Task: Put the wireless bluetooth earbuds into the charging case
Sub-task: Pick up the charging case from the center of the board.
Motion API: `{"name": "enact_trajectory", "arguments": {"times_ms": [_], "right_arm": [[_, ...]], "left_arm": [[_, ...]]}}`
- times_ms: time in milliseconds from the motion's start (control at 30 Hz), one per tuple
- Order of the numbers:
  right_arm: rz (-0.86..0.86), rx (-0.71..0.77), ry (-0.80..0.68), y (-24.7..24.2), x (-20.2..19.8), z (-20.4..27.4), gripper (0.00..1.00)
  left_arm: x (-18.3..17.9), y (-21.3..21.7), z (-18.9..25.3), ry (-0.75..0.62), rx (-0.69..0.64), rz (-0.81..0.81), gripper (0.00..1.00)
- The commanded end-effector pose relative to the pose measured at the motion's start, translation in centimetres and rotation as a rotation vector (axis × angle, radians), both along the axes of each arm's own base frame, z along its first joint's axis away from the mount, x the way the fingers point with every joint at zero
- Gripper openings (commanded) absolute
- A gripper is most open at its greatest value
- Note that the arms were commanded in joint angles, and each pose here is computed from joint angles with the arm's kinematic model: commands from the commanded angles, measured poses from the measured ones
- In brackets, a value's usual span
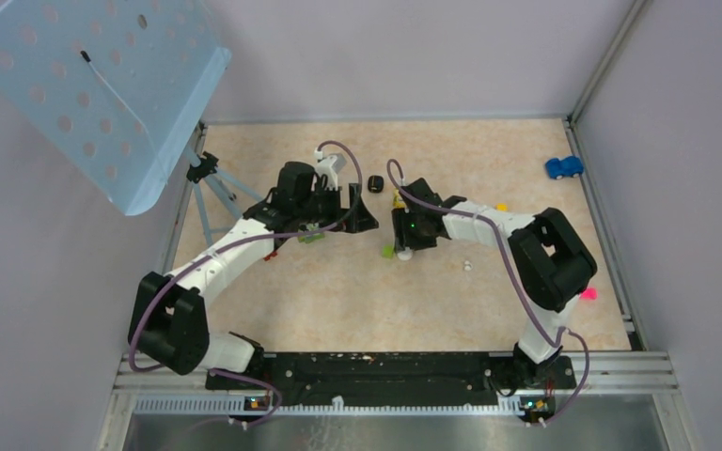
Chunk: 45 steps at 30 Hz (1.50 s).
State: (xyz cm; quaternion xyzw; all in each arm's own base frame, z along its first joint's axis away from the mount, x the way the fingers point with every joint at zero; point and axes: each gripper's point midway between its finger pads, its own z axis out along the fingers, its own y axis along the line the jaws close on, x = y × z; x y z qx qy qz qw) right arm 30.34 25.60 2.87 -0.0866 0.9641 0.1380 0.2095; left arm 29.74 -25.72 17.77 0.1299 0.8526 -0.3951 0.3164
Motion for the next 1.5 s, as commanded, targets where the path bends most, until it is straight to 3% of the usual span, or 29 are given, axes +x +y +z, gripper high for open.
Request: {"name": "enact_trajectory", "arguments": {"times_ms": [0, 133, 233, 433, 733, 867, 1000, 1133, 1467], "right_arm": [[0.007, -0.046, -0.053, 0.3, 1.3, 0.0, 0.51], [0.006, -0.039, -0.071, 0.1, 1.1, 0.2, 0.38], [0.019, -0.034, -0.092, -0.2, 0.9, 0.7, 0.37], [0.039, -0.081, -0.095, -1.6, 0.0, -0.3, 0.47], [0.046, -0.074, -0.116, -1.6, 0.1, -0.3, 0.50], [0.058, -0.116, -0.131, -2.0, 0.0, -0.3, 0.56], [0.052, -0.154, -0.155, -2.7, -0.3, -0.4, 0.55], [0.050, -0.196, -0.196, -3.4, -0.4, 0.0, 0.48], [0.092, -0.169, -0.215, -2.5, -0.8, -0.1, 0.48]], "left_arm": [[0.7, -0.2, 1.5, -0.010, -0.052, 0.014, 0.97], [0.9, 0.0, 1.5, 0.046, -0.085, 0.037, 0.96], [1.0, 0.1, 1.3, 0.107, -0.124, 0.038, 0.96], [1.2, -0.2, 1.1, 0.188, -0.187, 0.021, 0.95], [1.3, -0.3, 0.7, 0.203, -0.196, 0.032, 0.95], [1.7, 0.1, 0.6, 0.199, -0.178, 0.068, 0.99], [1.9, 0.1, 0.3, 0.217, -0.174, 0.080, 0.99], [1.9, 0.1, 0.0, 0.239, -0.177, 0.092, 0.99], [1.6, -0.3, -1.1, 0.306, -0.166, 0.057, 0.99]]}}
